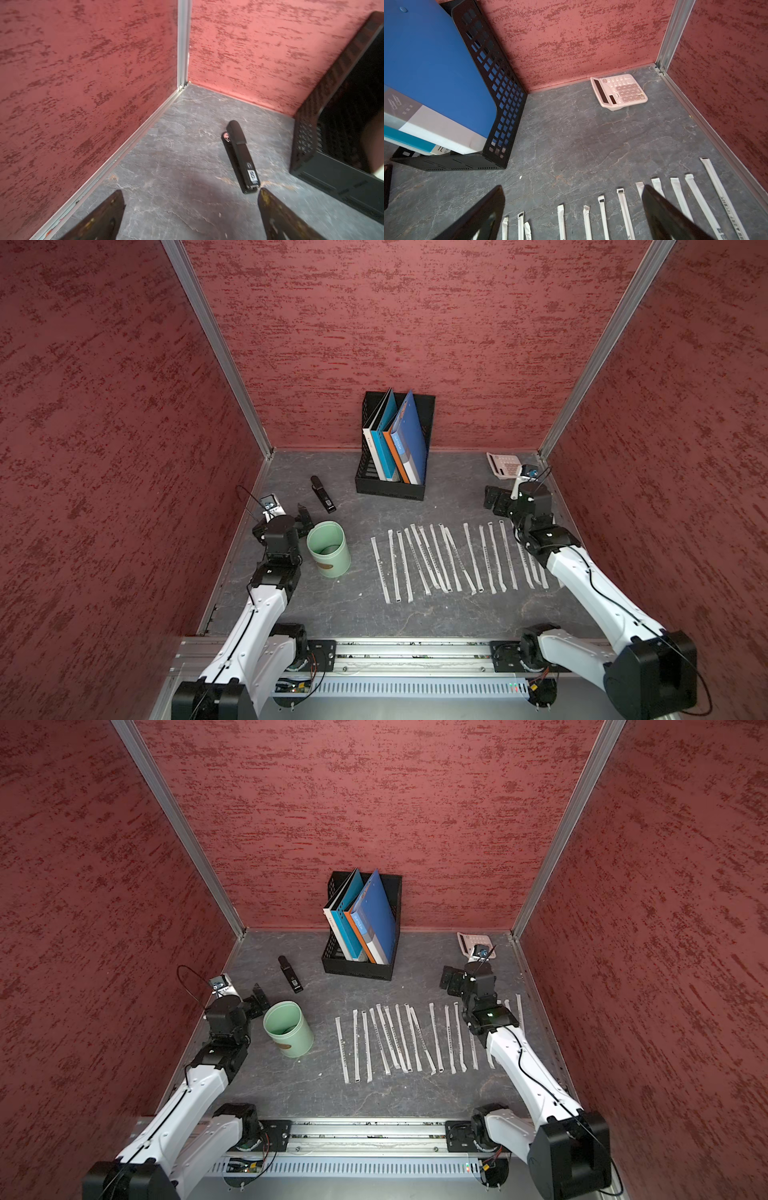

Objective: Take the straws out of the storage container
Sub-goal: Reset both arms

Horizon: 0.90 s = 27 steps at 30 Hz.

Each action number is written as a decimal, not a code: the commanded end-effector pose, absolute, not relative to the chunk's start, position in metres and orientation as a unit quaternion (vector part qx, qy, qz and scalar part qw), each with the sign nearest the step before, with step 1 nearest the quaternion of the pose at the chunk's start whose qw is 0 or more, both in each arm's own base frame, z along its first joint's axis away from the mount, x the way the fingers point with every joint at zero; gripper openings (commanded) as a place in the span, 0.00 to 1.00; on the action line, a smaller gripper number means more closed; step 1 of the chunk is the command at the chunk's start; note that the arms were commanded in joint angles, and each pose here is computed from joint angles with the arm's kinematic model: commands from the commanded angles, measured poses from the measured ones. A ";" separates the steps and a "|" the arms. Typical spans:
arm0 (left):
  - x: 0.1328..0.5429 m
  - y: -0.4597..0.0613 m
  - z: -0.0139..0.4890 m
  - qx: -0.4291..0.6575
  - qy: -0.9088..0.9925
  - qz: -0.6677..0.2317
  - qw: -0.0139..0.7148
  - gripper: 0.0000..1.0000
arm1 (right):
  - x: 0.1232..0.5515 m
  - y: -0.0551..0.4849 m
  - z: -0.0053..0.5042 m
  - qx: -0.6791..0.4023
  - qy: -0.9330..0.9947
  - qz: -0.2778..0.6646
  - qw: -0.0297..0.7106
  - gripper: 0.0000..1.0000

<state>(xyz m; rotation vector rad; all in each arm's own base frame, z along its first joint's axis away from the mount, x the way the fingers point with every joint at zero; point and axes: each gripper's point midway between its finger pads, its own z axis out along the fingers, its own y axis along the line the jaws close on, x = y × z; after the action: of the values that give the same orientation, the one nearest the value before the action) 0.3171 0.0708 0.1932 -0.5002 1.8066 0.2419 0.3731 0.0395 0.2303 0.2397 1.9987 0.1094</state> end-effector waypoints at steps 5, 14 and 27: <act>0.329 0.088 0.174 -0.232 0.766 0.094 0.592 1.00 | 0.382 0.031 0.226 0.099 0.832 0.032 0.545 0.99; 0.351 0.087 0.141 -0.224 0.786 0.075 0.571 1.00 | 0.392 0.032 0.207 0.097 0.839 0.045 0.533 0.99; 0.378 0.058 0.136 -0.152 0.785 0.007 0.601 1.00 | 0.401 0.013 0.178 0.086 0.841 -0.024 0.534 0.99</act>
<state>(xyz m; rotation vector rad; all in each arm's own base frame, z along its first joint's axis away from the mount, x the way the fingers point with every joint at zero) 0.3662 0.0663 0.1203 -0.4230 1.8763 0.0689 0.3941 0.0231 0.1718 0.2002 2.0523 0.0009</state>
